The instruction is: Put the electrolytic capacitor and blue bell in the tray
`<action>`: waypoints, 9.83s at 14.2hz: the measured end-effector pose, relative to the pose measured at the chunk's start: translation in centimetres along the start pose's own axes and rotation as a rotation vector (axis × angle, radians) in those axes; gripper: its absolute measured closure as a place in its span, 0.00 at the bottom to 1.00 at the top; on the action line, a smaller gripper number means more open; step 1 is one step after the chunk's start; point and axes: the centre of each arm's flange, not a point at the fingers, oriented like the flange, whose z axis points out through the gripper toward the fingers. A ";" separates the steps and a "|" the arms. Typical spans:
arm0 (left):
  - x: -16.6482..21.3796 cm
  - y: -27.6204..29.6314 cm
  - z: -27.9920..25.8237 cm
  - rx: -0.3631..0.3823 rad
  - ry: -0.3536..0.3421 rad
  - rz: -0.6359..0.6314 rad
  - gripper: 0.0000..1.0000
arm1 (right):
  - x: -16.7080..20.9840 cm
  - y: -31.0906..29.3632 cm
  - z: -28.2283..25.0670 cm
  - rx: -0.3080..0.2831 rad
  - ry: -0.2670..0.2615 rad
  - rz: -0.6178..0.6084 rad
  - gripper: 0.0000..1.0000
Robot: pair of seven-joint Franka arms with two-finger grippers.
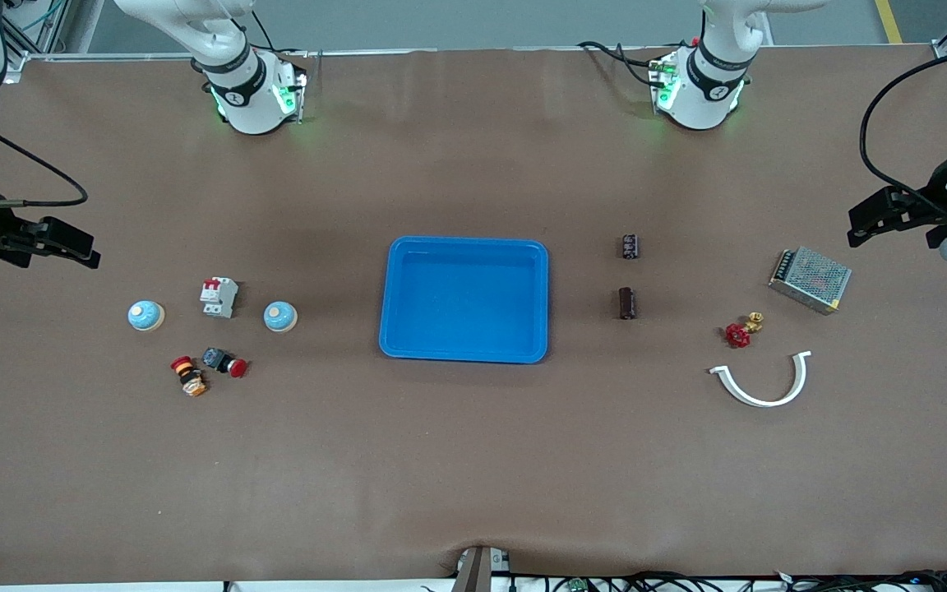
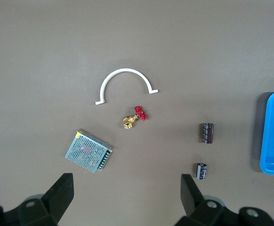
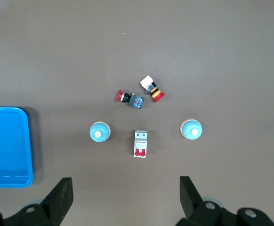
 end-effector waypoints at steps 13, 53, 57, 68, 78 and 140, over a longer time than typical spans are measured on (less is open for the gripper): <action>0.2 1.3 1.0 -0.032 -0.009 0.017 0.00 | 0.0 -0.3 0.0 0.000 -0.001 -0.002 0.00; -11.6 17.9 28.3 -0.042 -0.054 -0.057 0.00 | -3.1 -10.4 32.5 0.007 -0.061 -0.088 0.00; -13.0 18.4 31.7 -0.050 -0.059 -0.071 0.00 | -3.1 -10.6 34.5 0.003 -0.073 -0.093 0.00; -17.2 19.9 38.9 -0.096 -0.033 -0.101 0.00 | -3.9 -11.4 39.6 -0.005 -0.060 -0.111 0.00; -19.5 21.2 42.5 -0.106 -0.028 -0.024 0.00 | -3.8 -11.1 41.3 -0.008 -0.049 -0.106 0.00; -14.1 24.4 38.1 0.055 -0.042 -0.950 0.66 | -14.3 -40.7 40.9 -0.038 -0.048 0.161 0.35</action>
